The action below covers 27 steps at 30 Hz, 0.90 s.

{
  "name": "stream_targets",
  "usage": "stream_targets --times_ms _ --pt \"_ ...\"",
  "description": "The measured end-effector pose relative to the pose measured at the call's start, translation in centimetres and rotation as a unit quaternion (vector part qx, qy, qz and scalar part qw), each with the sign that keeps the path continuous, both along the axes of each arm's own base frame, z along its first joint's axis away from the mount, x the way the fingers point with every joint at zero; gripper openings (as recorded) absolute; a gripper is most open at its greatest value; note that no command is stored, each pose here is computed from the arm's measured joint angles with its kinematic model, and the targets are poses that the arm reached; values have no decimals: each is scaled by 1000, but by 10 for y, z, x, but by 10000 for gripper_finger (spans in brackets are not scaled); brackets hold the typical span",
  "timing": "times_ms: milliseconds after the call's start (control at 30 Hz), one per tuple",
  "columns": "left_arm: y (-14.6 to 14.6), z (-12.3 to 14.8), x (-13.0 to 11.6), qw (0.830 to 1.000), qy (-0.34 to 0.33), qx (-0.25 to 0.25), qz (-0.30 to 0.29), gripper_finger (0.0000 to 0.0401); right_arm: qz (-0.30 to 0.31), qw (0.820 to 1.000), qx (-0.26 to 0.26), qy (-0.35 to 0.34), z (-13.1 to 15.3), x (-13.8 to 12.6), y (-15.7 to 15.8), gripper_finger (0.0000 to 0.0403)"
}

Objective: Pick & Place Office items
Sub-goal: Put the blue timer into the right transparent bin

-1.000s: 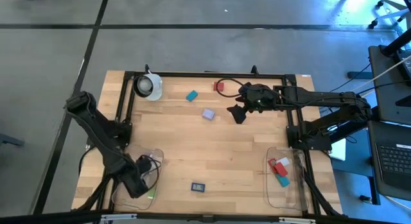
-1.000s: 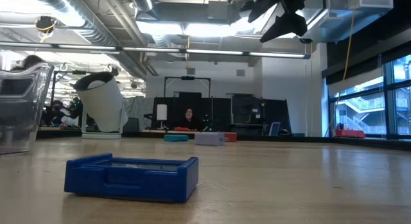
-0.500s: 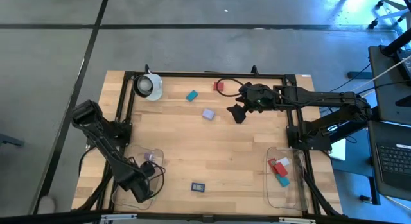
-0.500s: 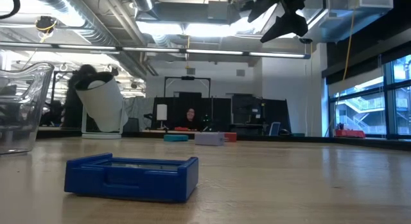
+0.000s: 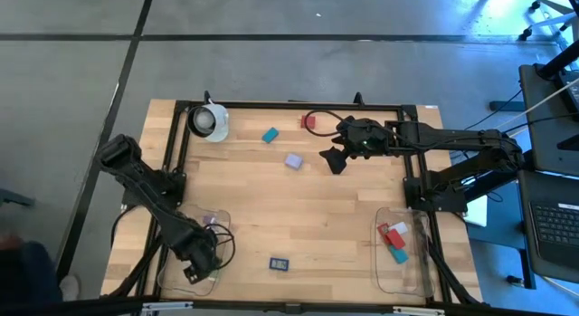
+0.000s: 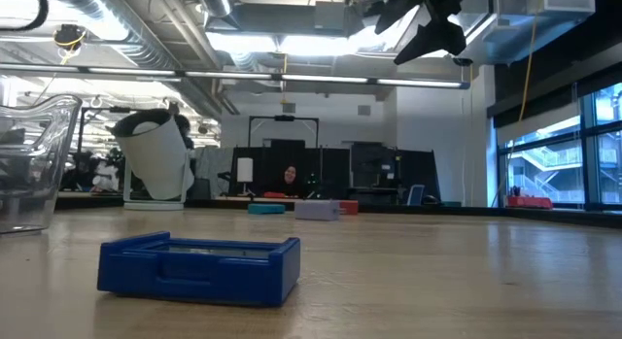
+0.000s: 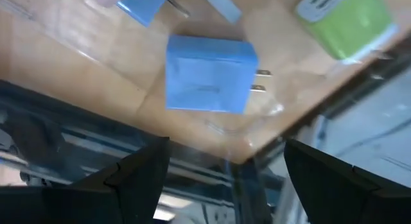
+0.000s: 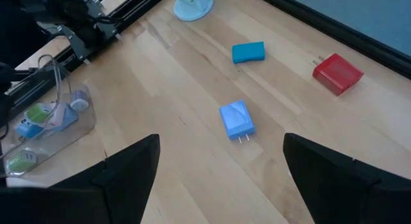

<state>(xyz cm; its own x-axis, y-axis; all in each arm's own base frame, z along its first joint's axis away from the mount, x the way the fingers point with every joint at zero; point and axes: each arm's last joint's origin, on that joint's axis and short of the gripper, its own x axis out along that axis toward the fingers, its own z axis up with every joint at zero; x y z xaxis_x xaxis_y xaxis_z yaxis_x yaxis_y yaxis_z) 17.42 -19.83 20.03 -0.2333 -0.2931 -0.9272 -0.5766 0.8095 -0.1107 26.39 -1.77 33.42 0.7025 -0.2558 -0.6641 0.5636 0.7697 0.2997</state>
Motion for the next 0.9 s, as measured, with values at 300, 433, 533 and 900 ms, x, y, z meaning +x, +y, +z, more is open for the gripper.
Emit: stream_targets --times_ms 300,433,533,900 --pt "26 39 -1 996 -66 -49 39 287 2 1000 1 0 0 0 0 333" --pt "42 56 -2 988 -133 -42 61 287 4 1000 4 0 0 0 0 333" --pt "56 67 0 978 -194 -24 72 287 3 1000 5 -1 0 0 0 333" --pt "89 96 29 868 -478 133 -18 287 -2 1000 23 -9 0 1 6 333"
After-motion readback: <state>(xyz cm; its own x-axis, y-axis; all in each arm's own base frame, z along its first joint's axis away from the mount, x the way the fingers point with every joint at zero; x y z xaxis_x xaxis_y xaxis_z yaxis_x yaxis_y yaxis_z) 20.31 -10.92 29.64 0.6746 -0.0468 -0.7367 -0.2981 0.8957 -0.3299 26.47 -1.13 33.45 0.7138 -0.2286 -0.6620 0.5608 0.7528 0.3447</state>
